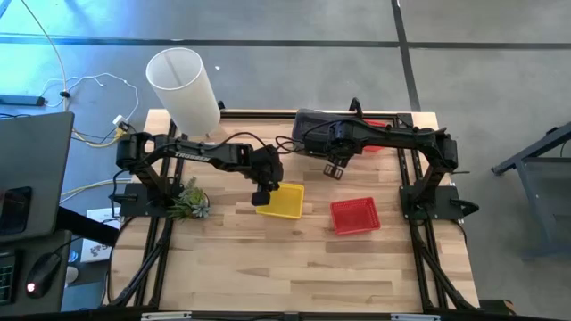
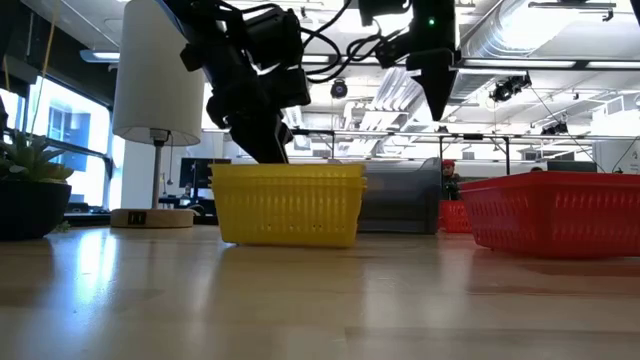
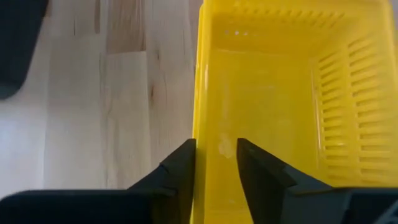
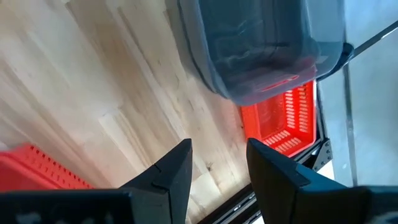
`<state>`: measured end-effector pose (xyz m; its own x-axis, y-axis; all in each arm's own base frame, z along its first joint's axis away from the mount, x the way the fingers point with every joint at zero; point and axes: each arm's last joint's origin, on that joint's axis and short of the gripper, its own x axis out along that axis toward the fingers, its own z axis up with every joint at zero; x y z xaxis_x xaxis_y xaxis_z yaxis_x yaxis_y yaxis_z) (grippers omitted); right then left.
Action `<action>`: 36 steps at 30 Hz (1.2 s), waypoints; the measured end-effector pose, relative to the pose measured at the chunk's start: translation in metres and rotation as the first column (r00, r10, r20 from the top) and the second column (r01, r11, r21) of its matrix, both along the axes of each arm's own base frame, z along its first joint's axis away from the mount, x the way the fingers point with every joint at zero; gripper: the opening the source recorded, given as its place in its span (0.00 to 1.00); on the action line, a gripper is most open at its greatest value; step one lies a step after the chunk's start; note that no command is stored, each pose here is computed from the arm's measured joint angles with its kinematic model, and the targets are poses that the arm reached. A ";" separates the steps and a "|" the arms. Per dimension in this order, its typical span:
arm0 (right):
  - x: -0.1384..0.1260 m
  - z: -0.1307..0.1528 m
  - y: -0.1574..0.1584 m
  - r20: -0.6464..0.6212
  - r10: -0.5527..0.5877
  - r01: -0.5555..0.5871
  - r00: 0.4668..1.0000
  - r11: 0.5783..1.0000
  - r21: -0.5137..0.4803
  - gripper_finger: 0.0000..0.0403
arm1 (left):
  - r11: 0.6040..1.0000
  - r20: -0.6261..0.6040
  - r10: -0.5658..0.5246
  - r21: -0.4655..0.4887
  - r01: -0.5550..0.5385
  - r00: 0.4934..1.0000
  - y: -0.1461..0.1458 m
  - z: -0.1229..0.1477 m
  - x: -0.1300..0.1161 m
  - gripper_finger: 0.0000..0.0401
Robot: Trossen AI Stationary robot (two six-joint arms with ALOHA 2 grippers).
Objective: Stack baskets by color
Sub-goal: Stack the bottom yellow bin on the stacked yellow bin, then stack the top red bin on the stacked red bin
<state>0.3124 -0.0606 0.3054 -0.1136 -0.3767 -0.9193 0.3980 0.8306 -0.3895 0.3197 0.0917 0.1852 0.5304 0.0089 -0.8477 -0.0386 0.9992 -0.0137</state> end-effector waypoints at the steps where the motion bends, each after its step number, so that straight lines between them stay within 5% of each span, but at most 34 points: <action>1: 0.000 0.000 0.000 -0.003 -0.001 0.001 1.000 1.000 0.010 0.34 | 1.000 0.001 0.000 0.001 0.000 1.000 0.000 0.001 0.000 0.27; 20: -0.002 -0.001 0.009 -0.057 0.071 -0.072 0.996 0.997 -0.017 0.34 | 1.000 0.003 0.002 0.002 -0.002 1.000 -0.008 0.041 -0.029 0.30; 27: -0.039 -0.027 0.010 -0.190 0.096 -0.117 0.977 0.988 -0.103 0.34 | 1.000 -0.010 0.004 0.006 -0.004 1.000 -0.012 0.052 -0.041 0.28; 36: -0.089 -0.037 0.003 -0.044 0.098 -0.101 0.994 0.992 -0.074 0.34 | 1.000 0.018 0.005 0.016 -0.006 1.000 -0.012 0.059 -0.044 0.28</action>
